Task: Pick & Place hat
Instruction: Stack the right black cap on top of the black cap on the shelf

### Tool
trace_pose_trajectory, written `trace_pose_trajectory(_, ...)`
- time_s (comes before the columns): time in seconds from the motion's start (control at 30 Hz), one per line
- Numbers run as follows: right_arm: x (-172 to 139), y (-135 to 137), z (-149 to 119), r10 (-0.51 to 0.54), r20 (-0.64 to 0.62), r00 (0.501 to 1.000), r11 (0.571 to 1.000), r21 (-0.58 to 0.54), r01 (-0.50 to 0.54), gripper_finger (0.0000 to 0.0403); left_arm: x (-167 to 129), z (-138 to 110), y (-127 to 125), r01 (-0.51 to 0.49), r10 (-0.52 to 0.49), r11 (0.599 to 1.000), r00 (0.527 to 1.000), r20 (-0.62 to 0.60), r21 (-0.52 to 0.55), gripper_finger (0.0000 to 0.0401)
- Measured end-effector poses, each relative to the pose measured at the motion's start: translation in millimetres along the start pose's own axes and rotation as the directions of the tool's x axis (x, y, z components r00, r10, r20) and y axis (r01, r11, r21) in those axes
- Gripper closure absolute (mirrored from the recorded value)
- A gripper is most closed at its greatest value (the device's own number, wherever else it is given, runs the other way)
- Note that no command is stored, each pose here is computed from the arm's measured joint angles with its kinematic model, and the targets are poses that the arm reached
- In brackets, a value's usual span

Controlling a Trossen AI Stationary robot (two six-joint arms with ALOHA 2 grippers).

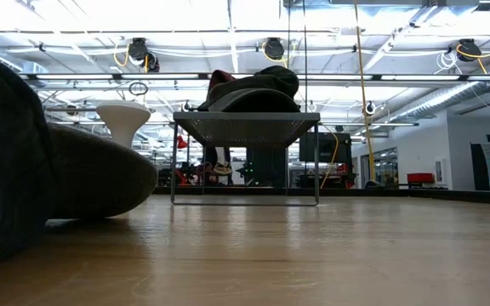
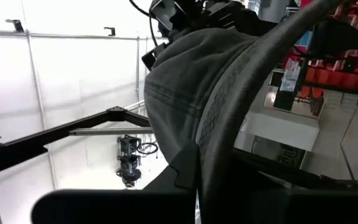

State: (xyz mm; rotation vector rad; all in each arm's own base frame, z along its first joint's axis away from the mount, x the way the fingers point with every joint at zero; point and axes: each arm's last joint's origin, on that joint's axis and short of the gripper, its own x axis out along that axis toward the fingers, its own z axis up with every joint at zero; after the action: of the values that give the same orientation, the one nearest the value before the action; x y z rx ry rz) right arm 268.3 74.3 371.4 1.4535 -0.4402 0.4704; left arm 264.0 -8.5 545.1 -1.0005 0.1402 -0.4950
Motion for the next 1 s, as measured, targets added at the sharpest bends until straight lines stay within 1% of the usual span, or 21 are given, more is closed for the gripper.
trace_pose_trajectory(0.07, 0, 2, -1, 0.007, -0.002, 1.000, 1.000, -0.019, -0.007, 0.0394, 0, 0, 0, 0.007, -0.007, 1.000, 1.000, -0.009, -0.018, 0.0327)
trace_pose_trajectory(0.17, -2, 10, 0, 0.046, 0.001, 0.999, 0.996, -0.081, -0.046, 0.0396, 0, 0, 0, 0.007, -0.007, 1.000, 1.000, -0.009, -0.007, 0.0278)
trace_pose_trajectory(0.27, -11, 24, 5, 0.082, 0.010, 0.997, 0.979, -0.187, -0.078, 0.0397, -2, 1, -1, -0.020, 0.020, 0.999, 0.999, 0.032, -0.028, 0.0236)
trace_pose_trajectory(0.37, -26, 35, 12, 0.091, 0.053, 0.994, 0.941, -0.330, -0.069, 0.0397, -5, 5, 1, -0.056, 0.064, 0.995, 0.992, 0.104, -0.079, 0.0206)
trace_pose_trajectory(0.47, -45, 46, 21, 0.096, 0.144, 0.985, 0.870, -0.493, -0.012, 0.0397, -8, 9, 7, -0.122, 0.142, 0.985, 0.973, 0.181, -0.120, 0.0188)
trace_pose_trajectory(0.53, -59, 52, 26, 0.098, 0.205, 0.974, 0.817, -0.576, 0.039, 0.0397, -10, 11, 10, -0.167, 0.194, 0.977, 0.953, 0.232, -0.132, 0.0185)
trace_pose_trajectory(0.6, -70, 58, 30, 0.100, 0.257, 0.961, 0.770, -0.632, 0.089, 0.0397, -12, 14, 11, -0.200, 0.224, 0.973, 0.931, 0.287, -0.111, 0.0190)
trace_pose_trajectory(0.7, -82, 64, 36, 0.115, 0.286, 0.951, 0.742, -0.662, 0.109, 0.0398, -14, 18, 11, -0.253, 0.248, 0.967, 0.900, 0.359, -0.034, 0.0205)
trace_pose_trajectory(0.83, -89, 69, 41, 0.122, 0.300, 0.946, 0.740, -0.663, 0.115, 0.0398, -14, 21, 13, -0.337, 0.275, 0.938, 0.868, 0.414, 0.082, 0.0225)
trace_pose_trajectory(0.93, -89, 68, 44, 0.109, 0.305, 0.946, 0.768, -0.630, 0.115, 0.0398, -11, 22, 16, -0.369, 0.282, 0.921, 0.854, 0.438, 0.127, 0.0232)
trace_pose_trajectory(1.0, -88, 66, 45, 0.100, 0.280, 0.955, 0.780, -0.618, 0.099, 0.0398, -10, 23, 17, -0.380, 0.281, 0.912, 0.852, 0.441, 0.153, 0.0228)
